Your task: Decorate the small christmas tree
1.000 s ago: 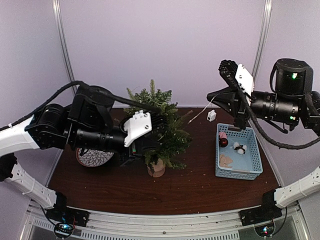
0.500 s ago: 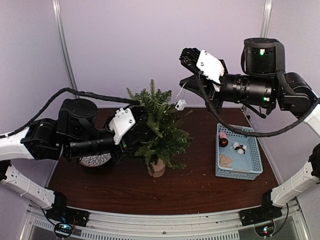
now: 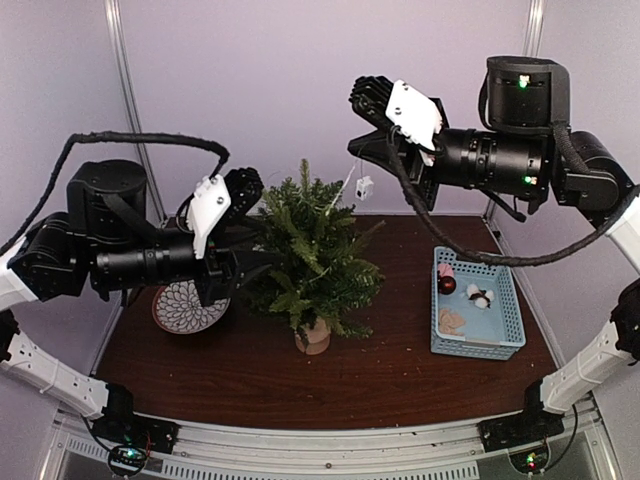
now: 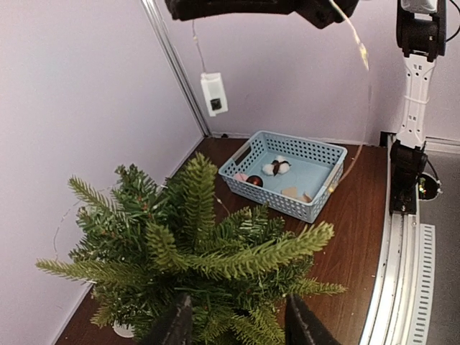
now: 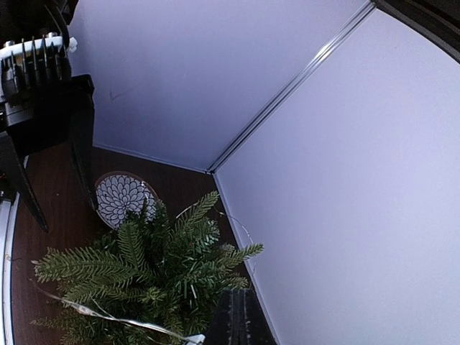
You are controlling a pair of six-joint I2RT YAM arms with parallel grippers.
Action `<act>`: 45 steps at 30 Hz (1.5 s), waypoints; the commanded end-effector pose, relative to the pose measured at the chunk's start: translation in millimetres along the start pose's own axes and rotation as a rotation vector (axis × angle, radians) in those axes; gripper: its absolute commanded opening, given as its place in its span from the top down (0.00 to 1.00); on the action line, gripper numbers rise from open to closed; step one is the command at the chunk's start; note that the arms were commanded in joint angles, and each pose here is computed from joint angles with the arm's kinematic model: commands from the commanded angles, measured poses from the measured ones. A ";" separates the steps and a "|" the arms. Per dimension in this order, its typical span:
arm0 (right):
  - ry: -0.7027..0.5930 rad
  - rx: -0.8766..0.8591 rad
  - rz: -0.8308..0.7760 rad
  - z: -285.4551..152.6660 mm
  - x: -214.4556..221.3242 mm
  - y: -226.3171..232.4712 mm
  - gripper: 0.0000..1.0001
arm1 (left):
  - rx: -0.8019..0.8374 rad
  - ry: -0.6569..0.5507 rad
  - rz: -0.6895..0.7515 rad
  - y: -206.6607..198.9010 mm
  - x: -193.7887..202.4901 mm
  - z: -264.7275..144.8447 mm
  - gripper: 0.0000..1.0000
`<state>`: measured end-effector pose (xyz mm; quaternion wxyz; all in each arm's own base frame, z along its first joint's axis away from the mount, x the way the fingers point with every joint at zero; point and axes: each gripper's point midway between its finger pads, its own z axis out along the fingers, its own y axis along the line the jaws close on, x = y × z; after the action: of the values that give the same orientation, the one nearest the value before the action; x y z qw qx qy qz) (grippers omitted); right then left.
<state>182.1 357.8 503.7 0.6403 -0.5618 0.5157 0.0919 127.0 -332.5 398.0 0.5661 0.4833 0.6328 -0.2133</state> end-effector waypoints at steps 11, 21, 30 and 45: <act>-0.074 -0.078 -0.078 2.7 -30.3 24.8 1.00 | 0.092 -0.143 0.012 -4.5 -79.7 -4.9 0.54; -0.036 -0.081 -0.076 7.8 -23.0 31.6 1.00 | 0.129 -0.183 -0.081 -5.6 -85.8 -18.6 0.48; -0.043 -0.086 -0.076 14.3 -24.2 35.3 1.00 | 0.013 -0.234 -0.183 32.8 -95.7 -62.0 0.45; -0.007 -0.062 -0.055 18.8 -20.1 36.3 1.00 | 0.247 -0.135 -0.191 -21.1 -124.9 -5.2 0.47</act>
<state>156.6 397.0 488.6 0.6200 -0.6114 0.4825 0.0947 101.1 -387.3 492.2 0.5251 0.4789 0.6141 -0.3431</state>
